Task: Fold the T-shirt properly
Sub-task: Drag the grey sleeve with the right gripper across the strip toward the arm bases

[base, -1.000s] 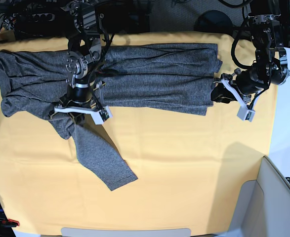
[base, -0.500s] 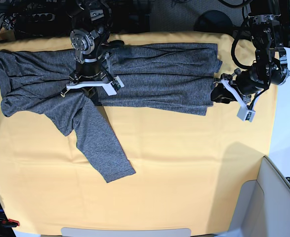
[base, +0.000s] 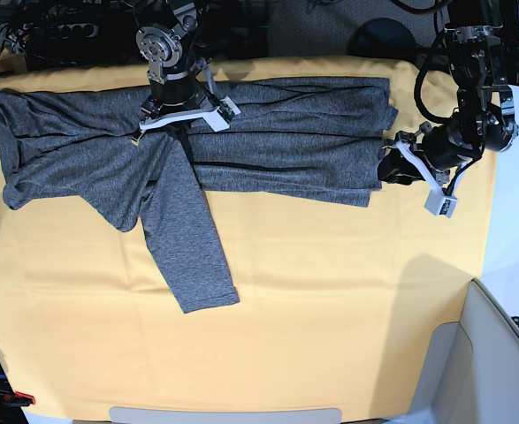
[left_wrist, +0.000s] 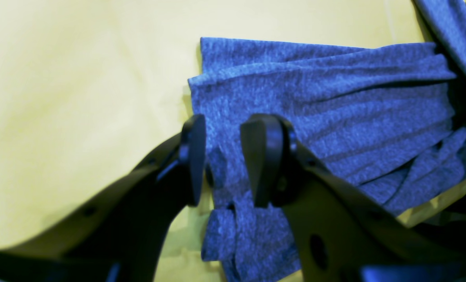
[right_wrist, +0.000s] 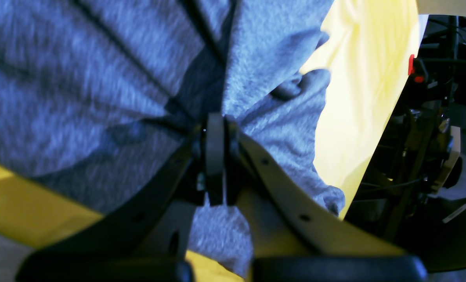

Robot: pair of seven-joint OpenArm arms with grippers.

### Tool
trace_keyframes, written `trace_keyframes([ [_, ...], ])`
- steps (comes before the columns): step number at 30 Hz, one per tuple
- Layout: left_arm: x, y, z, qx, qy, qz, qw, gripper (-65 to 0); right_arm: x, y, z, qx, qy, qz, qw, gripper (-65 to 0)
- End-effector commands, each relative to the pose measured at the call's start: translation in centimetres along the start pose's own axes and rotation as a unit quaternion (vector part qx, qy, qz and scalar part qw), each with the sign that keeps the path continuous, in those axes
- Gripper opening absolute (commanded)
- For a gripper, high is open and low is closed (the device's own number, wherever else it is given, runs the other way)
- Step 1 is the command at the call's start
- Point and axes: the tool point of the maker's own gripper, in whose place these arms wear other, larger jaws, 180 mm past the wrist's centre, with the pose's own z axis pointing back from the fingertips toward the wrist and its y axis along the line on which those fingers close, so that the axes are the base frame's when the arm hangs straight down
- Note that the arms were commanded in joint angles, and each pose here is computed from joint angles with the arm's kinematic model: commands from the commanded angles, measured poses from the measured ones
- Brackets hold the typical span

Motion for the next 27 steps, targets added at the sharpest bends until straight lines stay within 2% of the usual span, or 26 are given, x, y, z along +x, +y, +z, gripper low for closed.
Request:
trace_keyframes([
  [1,1.3,-0.1,0.4,-0.001,-0.019,-0.009,1.0,-46.5,0.3,-0.7,0.4,-0.013,-0.008,-0.002,0.9999,-64.8],
  [7,1.3,-0.1,0.4,-0.001,-0.019,-0.009,1.0,-46.5,-0.3,-0.1,0.7,-0.006,-0.003,0.003,1.0,-64.8],
  [11,1.3,-0.1,0.4,-0.001,-0.019,-0.009,1.0,-46.5,0.4,-0.5,0.6,-0.012,-0.02,-0.001,0.9997,-64.8],
  [17,1.3,-0.1,0.4,-0.002,-0.019,-0.009,1.0,-46.5,1.9,-2.3,0.5,-0.05,-0.038,0.025,0.9977,-64.8],
  [27,1.3,-0.1,0.4,-0.002,-0.019,-0.009,1.0,-46.5,4.7,-0.9,1.4,-0.034,-0.075,0.03,0.9961,-64.8],
])
